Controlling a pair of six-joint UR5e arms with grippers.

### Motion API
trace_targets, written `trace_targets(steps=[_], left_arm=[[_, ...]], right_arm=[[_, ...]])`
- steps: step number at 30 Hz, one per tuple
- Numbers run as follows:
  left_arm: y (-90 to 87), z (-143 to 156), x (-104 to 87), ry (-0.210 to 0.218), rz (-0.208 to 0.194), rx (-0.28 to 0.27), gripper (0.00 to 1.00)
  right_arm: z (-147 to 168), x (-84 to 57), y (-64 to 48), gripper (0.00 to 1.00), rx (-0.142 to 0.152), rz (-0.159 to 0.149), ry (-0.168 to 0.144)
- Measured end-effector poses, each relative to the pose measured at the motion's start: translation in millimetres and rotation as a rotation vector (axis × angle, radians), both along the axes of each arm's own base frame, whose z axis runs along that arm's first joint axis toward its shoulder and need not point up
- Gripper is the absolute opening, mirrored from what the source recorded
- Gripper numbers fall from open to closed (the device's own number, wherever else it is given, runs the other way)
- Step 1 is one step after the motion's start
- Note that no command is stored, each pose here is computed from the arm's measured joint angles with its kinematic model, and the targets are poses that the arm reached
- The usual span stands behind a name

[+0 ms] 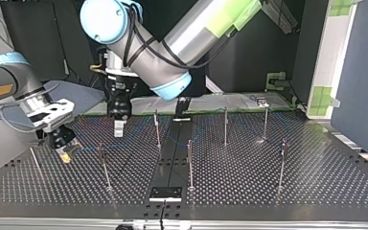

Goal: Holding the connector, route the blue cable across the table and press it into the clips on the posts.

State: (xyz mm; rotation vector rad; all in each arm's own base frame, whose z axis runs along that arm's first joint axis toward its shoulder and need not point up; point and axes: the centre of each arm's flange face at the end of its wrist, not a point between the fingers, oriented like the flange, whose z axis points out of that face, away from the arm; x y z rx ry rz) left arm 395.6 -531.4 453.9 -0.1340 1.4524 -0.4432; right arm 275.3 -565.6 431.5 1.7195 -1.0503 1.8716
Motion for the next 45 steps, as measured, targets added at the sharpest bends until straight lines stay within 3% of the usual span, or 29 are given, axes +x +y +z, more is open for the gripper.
trace_targets(steps=[17, 23, 45], left_arm=[[35.5, 36, -28.0, -0.081, -0.044, -0.238, 1.00], [47.8, 46, -39.1, -0.111, -0.049, -0.295, 1.00], [58.9, -18, -52.3, -0.120, -0.038, -0.322, 1.00]], right_arm=[[-1, 2.7, 1.6, 0.00, -0.003, 0.004, 0.006], [-1, 4.4, 2.4, 0.00, -0.004, 0.007, 0.007], [-1, 2.3, 1.2, 0.00, -0.004, 0.002, 0.008]])
